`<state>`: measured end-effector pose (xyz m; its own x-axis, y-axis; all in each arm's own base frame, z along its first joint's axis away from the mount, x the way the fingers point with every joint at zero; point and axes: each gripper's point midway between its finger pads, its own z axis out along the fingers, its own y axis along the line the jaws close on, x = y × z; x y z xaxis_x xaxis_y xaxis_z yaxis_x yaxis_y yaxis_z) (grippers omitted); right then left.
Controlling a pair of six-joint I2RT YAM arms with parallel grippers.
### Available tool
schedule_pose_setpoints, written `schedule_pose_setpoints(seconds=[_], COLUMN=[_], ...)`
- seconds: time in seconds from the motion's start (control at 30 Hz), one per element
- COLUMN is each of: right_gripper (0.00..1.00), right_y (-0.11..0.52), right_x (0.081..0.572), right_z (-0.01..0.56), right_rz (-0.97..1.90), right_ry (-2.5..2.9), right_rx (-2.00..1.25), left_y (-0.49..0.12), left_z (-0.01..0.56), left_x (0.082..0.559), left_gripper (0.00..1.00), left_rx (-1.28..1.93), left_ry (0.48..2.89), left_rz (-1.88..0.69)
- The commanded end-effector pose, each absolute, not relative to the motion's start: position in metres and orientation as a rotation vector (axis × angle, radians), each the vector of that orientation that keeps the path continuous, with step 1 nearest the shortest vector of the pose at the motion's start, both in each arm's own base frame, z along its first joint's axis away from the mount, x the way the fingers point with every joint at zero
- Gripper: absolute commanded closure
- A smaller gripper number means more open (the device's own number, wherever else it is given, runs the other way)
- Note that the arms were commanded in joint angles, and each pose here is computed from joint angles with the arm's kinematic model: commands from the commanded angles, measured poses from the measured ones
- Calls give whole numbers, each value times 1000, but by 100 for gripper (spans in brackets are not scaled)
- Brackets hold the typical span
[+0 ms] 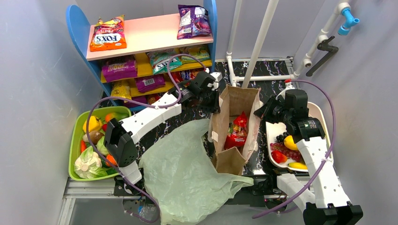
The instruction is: Place the food into the grocery bag and tie it
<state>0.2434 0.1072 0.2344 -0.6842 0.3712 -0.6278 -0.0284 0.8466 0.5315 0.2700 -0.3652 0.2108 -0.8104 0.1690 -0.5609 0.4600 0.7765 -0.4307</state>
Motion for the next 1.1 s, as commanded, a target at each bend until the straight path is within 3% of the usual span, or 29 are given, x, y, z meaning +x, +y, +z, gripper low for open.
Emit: schedule_pose_setpoints(seconds=[0.0, 0.13, 0.3, 0.47, 0.77, 0.83, 0.93, 1.0, 1.07], right_gripper=[99, 99, 99, 99, 99, 99, 97, 87, 64], right_y=[103, 83, 66, 74, 90, 92, 91, 90, 90], right_x=[246, 250, 254, 256, 256, 254, 251, 249, 247], right_z=[247, 280, 298, 263, 244, 246, 245, 244, 242], right_rz=[642, 564, 497, 503, 572, 584, 583, 577, 574], right_ry=[2202, 2078, 1977, 2084, 2158, 2157, 2163, 2167, 2176], right_rx=[275, 410, 469, 455, 381, 361, 353, 353, 347], left_y=[-356, -326, -322, -329, -320, -315, -300, -290, -278], left_z=[236, 253, 243, 226, 258, 266, 277, 283, 286], left_x=[271, 283, 280, 275, 280, 281, 284, 286, 291], left_gripper=[100, 100, 100, 99, 31, 21, 14, 11, 7], left_rx=[469, 389, 318, 336, 388, 398, 371, 359, 348], left_ry=[2374, 2303, 2309, 2315, 2227, 2213, 2191, 2171, 2162], left_rz=[-603, -308, -291, -317, -291, -272, -228, -213, -169])
